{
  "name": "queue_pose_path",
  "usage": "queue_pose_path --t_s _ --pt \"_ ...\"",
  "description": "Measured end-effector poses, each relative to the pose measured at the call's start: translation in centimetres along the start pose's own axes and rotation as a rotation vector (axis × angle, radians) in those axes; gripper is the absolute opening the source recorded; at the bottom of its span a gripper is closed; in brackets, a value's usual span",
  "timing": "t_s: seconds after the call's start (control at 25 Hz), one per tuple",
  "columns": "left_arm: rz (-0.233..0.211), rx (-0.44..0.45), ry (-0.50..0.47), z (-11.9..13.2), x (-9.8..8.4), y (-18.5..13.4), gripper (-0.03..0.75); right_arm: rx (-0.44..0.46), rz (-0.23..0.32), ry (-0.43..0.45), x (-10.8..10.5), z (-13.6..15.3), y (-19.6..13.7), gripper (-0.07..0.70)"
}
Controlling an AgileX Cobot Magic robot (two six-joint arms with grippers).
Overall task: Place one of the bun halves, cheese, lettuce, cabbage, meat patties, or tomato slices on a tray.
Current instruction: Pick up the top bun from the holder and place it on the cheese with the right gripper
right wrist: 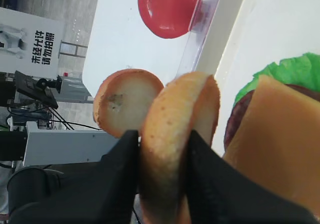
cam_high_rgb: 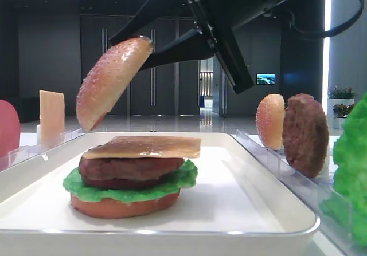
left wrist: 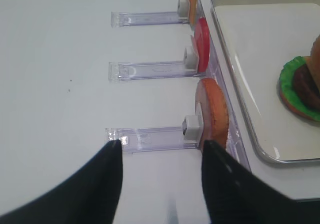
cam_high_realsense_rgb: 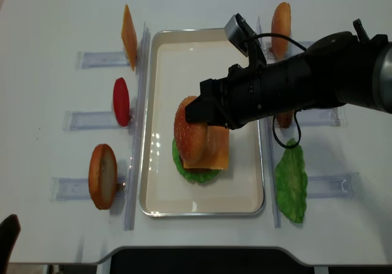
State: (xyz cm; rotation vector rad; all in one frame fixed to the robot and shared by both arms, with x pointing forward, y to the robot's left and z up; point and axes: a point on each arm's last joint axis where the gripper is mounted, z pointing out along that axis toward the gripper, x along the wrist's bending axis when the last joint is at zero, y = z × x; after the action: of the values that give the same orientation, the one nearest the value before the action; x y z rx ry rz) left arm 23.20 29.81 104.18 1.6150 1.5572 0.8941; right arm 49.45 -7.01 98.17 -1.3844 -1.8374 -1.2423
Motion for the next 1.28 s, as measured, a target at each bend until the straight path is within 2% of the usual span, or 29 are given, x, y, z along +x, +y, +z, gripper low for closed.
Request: queue_pose_path --t_s 1.04,1.28 --pt "0.0 0.0 0.0 0.0 0.0 0.0 0.391 -0.03 0.021 -0.033 -0.4 0.0 0.3 0.203" --pt "0.0 0.0 0.0 0.0 0.0 0.0 0.391 -0.011 0.084 -0.024 -1.4 0.9 0.1 0.203"
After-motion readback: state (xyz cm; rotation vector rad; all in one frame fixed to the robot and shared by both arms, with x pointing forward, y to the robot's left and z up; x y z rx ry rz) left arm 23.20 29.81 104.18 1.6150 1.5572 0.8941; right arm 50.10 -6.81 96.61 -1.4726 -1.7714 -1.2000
